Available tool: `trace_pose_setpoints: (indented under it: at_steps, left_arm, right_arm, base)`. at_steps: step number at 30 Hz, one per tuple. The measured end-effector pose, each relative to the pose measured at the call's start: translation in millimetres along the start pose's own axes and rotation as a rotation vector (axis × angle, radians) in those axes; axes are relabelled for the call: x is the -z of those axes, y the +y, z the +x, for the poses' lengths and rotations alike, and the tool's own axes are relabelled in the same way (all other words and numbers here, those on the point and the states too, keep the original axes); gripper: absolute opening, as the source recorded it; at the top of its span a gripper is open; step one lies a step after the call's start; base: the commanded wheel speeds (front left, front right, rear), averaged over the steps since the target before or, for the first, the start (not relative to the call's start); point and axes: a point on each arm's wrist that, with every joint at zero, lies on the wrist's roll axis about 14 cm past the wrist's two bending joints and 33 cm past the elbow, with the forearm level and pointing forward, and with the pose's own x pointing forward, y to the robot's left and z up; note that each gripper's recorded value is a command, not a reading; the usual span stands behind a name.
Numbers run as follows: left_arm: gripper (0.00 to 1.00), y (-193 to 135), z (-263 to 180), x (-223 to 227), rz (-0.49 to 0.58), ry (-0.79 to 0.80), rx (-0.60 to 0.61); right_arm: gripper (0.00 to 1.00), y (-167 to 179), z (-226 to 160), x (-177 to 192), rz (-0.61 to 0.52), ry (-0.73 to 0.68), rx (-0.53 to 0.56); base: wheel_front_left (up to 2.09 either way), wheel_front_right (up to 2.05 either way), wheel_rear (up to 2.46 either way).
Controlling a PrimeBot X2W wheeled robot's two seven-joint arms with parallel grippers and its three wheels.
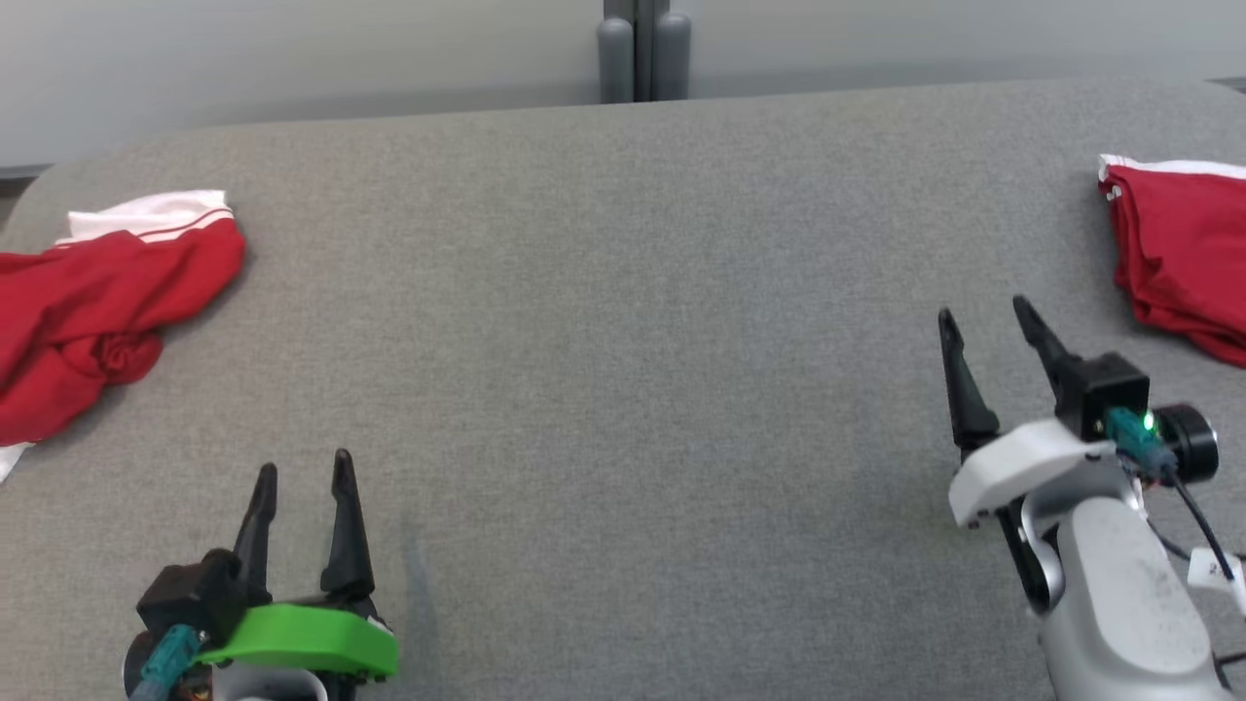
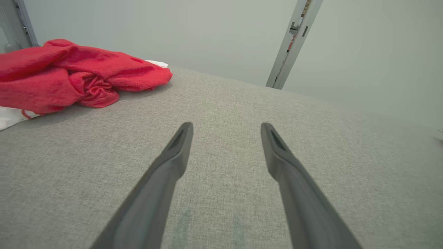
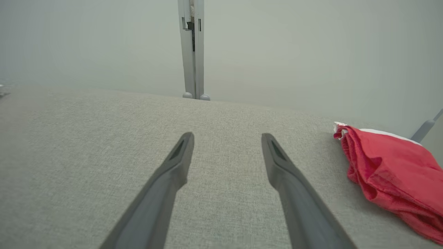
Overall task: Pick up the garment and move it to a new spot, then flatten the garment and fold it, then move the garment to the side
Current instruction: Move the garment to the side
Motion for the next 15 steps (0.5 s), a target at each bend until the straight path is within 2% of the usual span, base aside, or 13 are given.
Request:
trace_pose_setpoints:
  at_steps: [6, 15]
  left_arm:
    - [1.0, -2, -24, 1, -0.029, 0.003, -0.003]
    - [1.0, -11, -37, -1, -0.063, -0.006, 0.006]
  right_arm:
    - [1.0, 24, -41, 19, 0.121, 0.048, -0.042]
    - [1.0, 35, -60, 13, 0.159, 0.032, -0.065]
  base:
    - [0.0, 0.0, 0.0]
    - [0.0, 0.0, 0.0]
